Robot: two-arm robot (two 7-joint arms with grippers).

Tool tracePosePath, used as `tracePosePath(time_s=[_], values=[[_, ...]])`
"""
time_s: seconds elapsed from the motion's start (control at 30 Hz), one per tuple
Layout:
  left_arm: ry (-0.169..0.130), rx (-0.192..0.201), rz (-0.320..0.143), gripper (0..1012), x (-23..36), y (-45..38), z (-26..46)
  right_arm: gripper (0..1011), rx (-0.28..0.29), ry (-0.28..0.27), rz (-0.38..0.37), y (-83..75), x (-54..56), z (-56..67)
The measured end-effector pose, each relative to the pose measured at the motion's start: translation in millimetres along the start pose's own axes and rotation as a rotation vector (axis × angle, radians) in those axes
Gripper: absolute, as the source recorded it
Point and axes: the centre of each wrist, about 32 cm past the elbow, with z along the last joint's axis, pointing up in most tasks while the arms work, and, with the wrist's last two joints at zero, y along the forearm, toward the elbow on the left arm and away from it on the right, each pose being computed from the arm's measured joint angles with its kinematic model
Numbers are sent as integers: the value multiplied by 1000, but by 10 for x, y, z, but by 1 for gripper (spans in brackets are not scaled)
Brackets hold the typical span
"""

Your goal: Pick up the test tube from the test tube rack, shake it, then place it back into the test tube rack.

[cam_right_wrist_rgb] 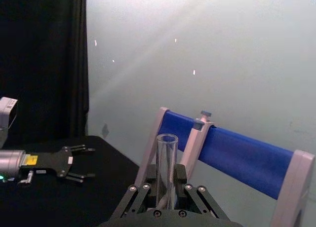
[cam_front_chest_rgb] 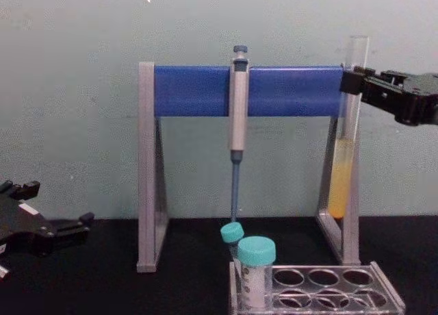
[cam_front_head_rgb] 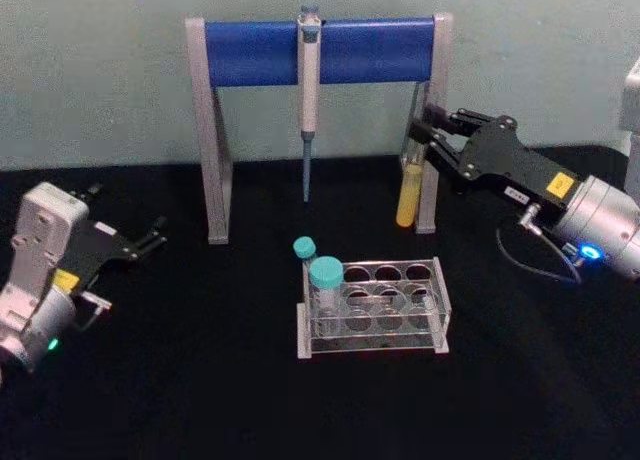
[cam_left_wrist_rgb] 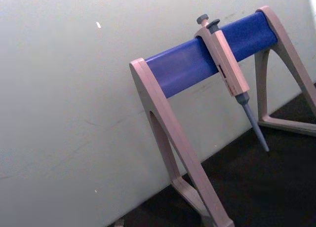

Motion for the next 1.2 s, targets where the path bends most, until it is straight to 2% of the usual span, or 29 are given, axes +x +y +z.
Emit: tracePosePath(time_s=[0.37, 1.2], values=[[0, 0, 0, 1001, 0, 0, 0, 227, -4, 23, 36, 0, -38, -45], [0, 0, 0, 1001, 0, 0, 0, 227, -72, 54, 77, -12, -92, -237]])
